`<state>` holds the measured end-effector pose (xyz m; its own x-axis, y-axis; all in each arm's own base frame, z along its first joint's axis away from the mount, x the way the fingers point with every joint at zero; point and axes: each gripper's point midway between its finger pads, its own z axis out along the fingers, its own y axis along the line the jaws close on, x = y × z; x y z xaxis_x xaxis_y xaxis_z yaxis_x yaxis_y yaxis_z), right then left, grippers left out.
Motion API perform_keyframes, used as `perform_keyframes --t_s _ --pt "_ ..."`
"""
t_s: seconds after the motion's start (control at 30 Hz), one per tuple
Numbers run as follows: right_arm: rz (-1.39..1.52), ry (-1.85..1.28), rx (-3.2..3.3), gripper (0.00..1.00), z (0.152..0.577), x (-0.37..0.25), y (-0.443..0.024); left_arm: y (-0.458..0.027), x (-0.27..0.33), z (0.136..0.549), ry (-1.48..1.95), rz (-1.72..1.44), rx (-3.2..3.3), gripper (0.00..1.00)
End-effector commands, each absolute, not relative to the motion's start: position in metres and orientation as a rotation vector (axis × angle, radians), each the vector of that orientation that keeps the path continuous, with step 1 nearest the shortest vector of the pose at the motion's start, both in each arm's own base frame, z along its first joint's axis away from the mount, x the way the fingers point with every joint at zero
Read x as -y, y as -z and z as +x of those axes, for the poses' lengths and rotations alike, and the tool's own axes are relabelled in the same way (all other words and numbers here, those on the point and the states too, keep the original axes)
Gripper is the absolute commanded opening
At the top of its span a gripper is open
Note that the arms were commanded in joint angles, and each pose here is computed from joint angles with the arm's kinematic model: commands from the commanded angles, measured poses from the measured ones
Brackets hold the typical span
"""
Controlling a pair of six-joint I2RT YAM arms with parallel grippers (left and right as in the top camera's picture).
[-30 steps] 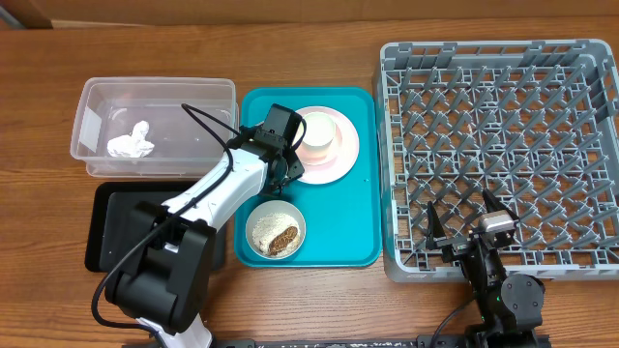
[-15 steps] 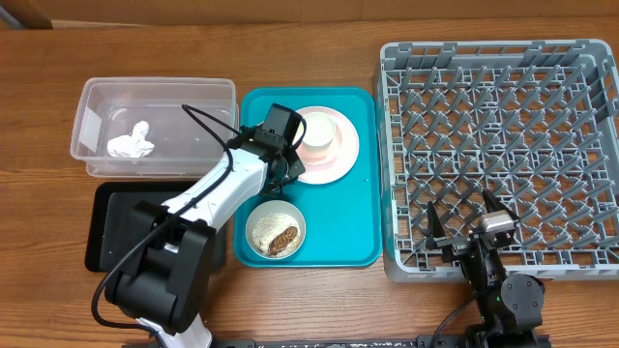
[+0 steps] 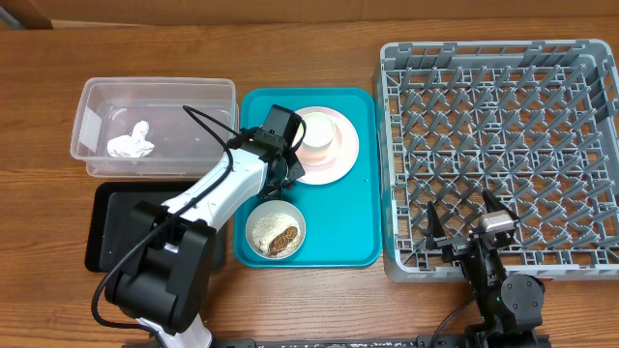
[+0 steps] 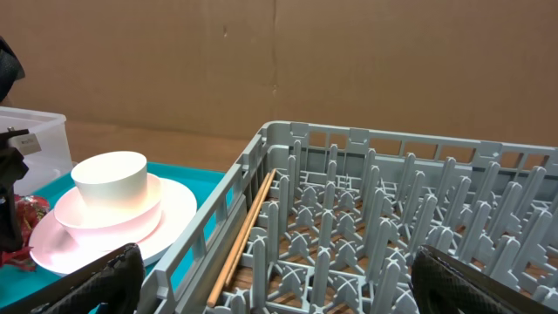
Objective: Sort waste into correct bins and load items into the dishwasher
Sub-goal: 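Carry the red wrapper to the clear bin and release it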
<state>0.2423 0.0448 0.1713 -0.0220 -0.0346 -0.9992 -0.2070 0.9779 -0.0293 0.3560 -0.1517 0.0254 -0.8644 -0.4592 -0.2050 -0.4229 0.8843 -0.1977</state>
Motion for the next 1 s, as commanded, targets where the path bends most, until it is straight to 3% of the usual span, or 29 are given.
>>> perform_keyframes --t_s 0.0,0.43,0.7,0.97 --pt "-0.186 -0.135 -1.582 1.0 0.242 -0.044 -0.17 -0.045 0.157 0.364 0.256 -0.605 -2.773 0.04" --pt "-0.186 -0.135 -1.582 1.0 0.242 -0.044 -0.17 -0.132 0.147 0.368 0.323 -0.503 -2.568 0.04" --pt "-0.186 -0.135 -1.582 1.0 0.242 -0.044 -0.17 -0.184 0.08 0.383 -0.046 -0.619 -2.26 0.04" --pt "-0.186 -0.135 -1.582 1.0 0.242 -0.044 -0.17 -0.19 0.033 0.387 -0.194 -0.732 -2.175 0.04"
